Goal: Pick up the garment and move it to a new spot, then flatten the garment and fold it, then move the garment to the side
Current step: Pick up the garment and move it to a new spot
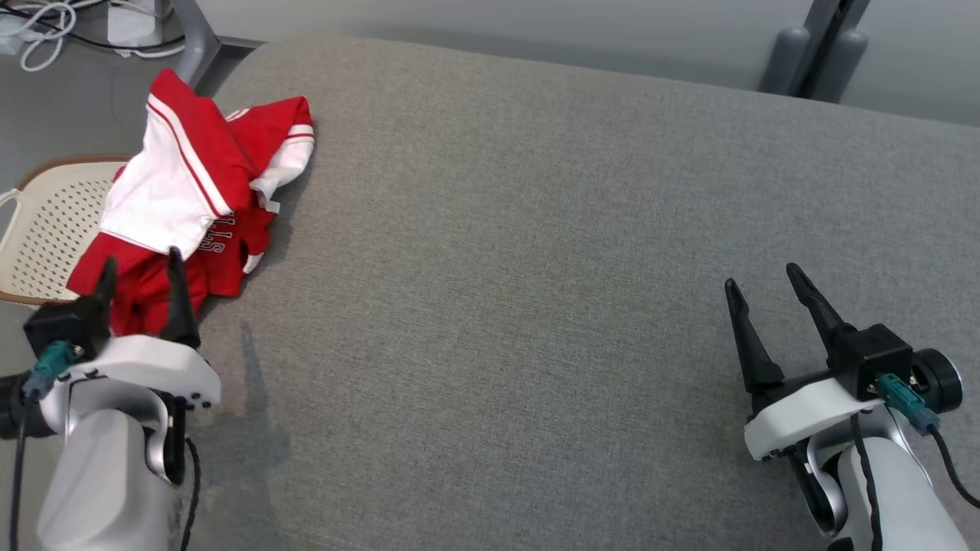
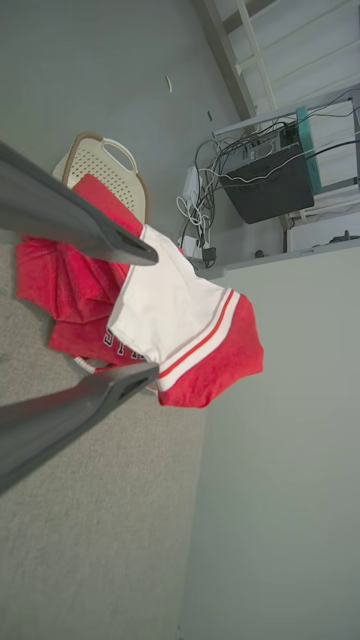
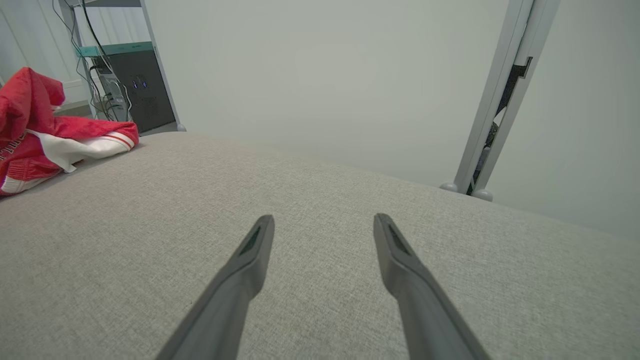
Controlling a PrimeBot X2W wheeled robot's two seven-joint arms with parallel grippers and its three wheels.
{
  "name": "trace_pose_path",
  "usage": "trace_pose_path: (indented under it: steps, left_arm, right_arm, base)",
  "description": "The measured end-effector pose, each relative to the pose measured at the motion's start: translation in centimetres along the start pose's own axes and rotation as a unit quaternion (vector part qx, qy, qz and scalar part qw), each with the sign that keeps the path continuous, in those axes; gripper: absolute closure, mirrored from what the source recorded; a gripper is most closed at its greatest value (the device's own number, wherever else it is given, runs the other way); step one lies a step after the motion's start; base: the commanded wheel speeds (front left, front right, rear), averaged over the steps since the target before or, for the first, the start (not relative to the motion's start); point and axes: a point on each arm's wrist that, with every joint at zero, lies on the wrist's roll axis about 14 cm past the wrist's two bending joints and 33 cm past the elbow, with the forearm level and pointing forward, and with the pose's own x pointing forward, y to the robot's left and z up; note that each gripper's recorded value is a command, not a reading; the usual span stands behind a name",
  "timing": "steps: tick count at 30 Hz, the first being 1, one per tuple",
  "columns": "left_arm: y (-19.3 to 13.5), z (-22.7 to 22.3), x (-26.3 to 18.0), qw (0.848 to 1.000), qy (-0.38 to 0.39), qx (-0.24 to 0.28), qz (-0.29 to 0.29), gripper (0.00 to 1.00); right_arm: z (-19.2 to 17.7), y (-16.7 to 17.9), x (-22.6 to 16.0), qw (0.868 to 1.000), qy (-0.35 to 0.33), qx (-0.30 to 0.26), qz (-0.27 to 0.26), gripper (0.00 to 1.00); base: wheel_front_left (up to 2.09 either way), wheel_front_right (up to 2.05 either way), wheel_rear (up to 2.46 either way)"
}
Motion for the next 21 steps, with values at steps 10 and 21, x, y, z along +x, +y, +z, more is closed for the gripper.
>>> trace_pose_path:
  steps: [10,21]
  left_arm:
    - [-1.8,1.3,6.9,0.999,0.011,0.022,-0.034,0.0]
    - [-3.8,0.5,12.3,0.995,0.084,0.05,-0.03,0.0]
  right_arm:
    - [-2.8,-2.1,0.4,0.999,0.024,0.012,-0.017,0.0]
    - [-4.5,-4.3,0.0,0.998,0.042,0.018,-0.045,0.0]
  base:
    - [0.0,0.0,0.0]
    - [0.0,0.0,0.0]
